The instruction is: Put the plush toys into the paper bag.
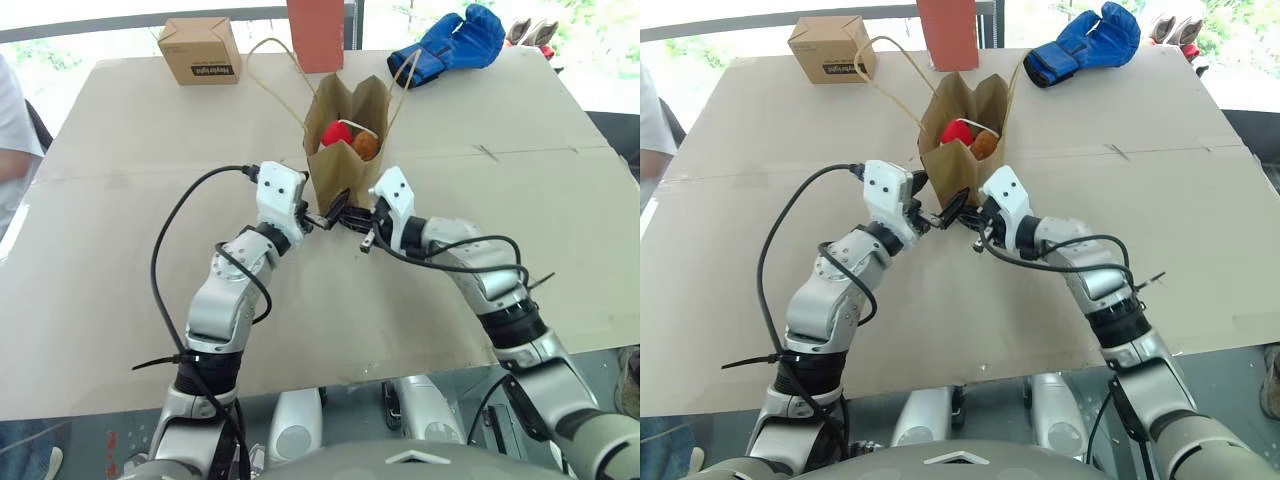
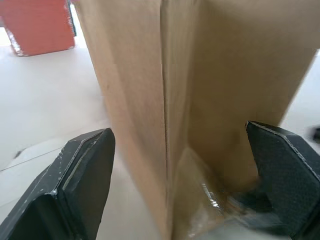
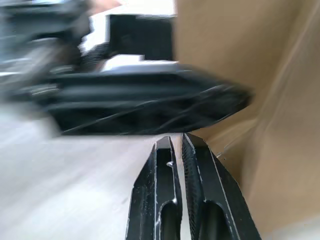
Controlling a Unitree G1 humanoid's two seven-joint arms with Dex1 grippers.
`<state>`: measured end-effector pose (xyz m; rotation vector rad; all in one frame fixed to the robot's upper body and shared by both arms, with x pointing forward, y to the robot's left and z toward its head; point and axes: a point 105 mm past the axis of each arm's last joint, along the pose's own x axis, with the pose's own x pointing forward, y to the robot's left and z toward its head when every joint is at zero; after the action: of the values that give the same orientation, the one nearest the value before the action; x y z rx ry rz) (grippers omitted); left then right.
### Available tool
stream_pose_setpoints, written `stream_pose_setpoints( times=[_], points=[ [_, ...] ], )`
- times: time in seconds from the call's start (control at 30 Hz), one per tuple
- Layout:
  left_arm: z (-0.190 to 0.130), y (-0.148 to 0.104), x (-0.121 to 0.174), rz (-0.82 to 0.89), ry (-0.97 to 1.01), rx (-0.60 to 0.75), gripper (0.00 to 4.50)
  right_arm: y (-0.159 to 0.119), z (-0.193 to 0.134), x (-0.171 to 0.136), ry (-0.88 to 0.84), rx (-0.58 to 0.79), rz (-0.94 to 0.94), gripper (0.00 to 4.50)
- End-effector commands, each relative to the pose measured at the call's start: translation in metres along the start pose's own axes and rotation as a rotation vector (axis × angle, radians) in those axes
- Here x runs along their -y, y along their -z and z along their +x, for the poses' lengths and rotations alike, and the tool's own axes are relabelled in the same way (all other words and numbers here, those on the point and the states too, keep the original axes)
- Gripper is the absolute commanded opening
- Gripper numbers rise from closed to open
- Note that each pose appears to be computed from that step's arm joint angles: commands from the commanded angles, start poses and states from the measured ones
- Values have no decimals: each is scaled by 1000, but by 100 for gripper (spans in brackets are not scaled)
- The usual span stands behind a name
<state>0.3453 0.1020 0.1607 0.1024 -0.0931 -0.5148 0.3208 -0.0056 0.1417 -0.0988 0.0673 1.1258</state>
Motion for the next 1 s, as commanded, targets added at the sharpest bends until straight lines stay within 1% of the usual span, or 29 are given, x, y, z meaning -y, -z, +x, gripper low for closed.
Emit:
stream_pose_setpoints(
  times=[0.03,0.17,0.2,0.3,0.4,0.47,0.6,0.67,0.77,0.87,1.0],
  points=[
    [5,-14,13,31,36,58,450,-29,-14,-18,-58,84,-74,7],
    [0,-15,21,11,91,66,450,-32,-35,-24,-49,67,-109,7],
    [-5,-15,20,10,107,64,450,-32,-45,-19,-5,50,-128,7],
    [-11,-12,14,33,127,49,450,-27,-67,13,185,-33,-154,7],
    [-6,-13,12,41,127,52,450,-31,-73,45,349,-65,-179,7],
    [-1,-15,13,41,129,56,450,-36,-68,58,407,-56,-193,7],
    [7,-18,15,65,136,65,450,-41,-41,74,426,-34,-216,7],
    [12,-21,14,88,128,71,450,-45,-22,74,380,12,-206,7],
    [16,-25,14,115,119,80,450,-53,1,68,293,98,-135,7],
    [20,-26,14,136,100,81,450,-52,13,65,236,126,-117,7],
    [26,-24,11,162,53,63,450,-52,21,65,210,146,-99,7]
  ],
)
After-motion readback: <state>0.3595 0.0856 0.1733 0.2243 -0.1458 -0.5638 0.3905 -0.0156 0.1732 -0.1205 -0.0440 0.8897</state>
